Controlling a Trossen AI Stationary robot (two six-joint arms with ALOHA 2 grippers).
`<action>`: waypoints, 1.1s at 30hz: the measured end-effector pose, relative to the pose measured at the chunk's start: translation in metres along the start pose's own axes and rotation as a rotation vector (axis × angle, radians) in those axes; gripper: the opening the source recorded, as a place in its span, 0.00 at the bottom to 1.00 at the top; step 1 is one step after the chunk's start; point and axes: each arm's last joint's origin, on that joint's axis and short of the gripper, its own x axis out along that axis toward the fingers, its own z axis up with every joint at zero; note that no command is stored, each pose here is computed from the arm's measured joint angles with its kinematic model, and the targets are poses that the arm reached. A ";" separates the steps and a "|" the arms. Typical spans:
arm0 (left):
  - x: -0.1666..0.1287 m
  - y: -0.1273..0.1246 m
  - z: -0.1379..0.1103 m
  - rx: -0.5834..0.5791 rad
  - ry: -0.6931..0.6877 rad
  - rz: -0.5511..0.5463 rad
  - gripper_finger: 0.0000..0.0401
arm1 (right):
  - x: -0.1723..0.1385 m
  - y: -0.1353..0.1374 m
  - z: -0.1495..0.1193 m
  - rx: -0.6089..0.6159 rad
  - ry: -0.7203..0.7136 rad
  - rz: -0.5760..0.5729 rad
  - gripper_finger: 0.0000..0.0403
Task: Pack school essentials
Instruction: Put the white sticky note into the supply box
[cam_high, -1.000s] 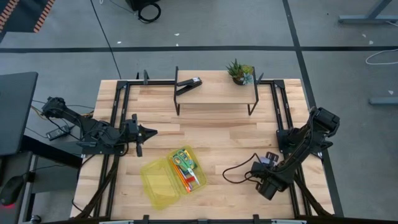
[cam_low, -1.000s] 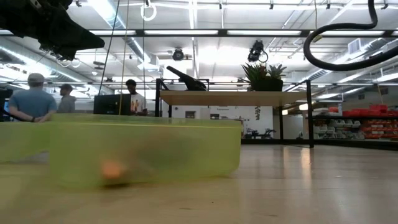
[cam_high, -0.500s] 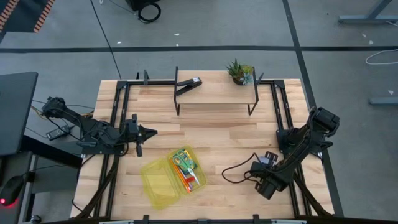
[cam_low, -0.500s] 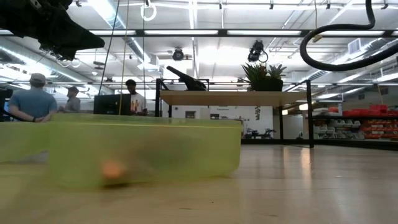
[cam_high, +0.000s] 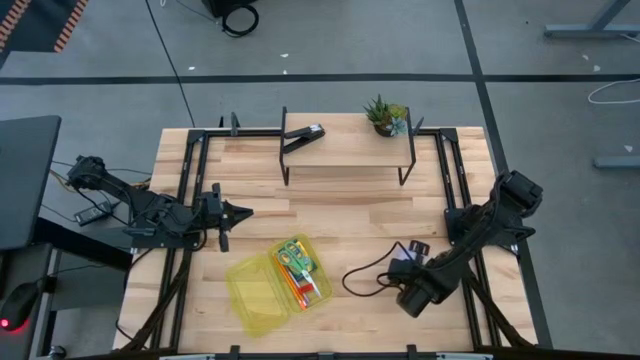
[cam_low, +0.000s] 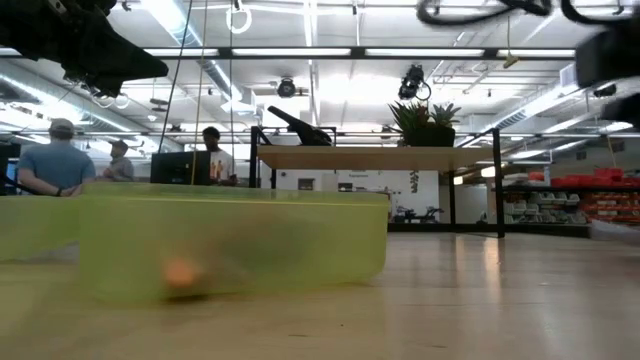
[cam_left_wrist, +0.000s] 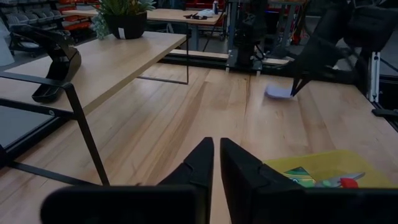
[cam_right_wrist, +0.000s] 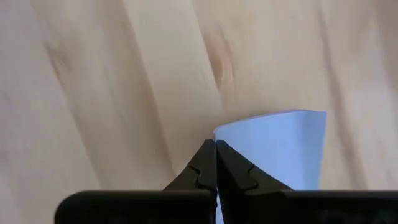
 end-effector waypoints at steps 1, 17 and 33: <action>0.000 0.000 0.000 0.000 0.000 0.000 0.08 | -0.002 0.001 0.005 -0.011 -0.021 0.001 0.02; 0.000 0.000 0.000 0.000 0.000 0.000 0.10 | -0.014 0.014 0.072 -0.183 -0.413 0.118 0.01; 0.000 0.000 0.000 0.000 0.000 0.000 0.10 | -0.013 0.005 0.115 -0.371 -0.582 0.181 0.01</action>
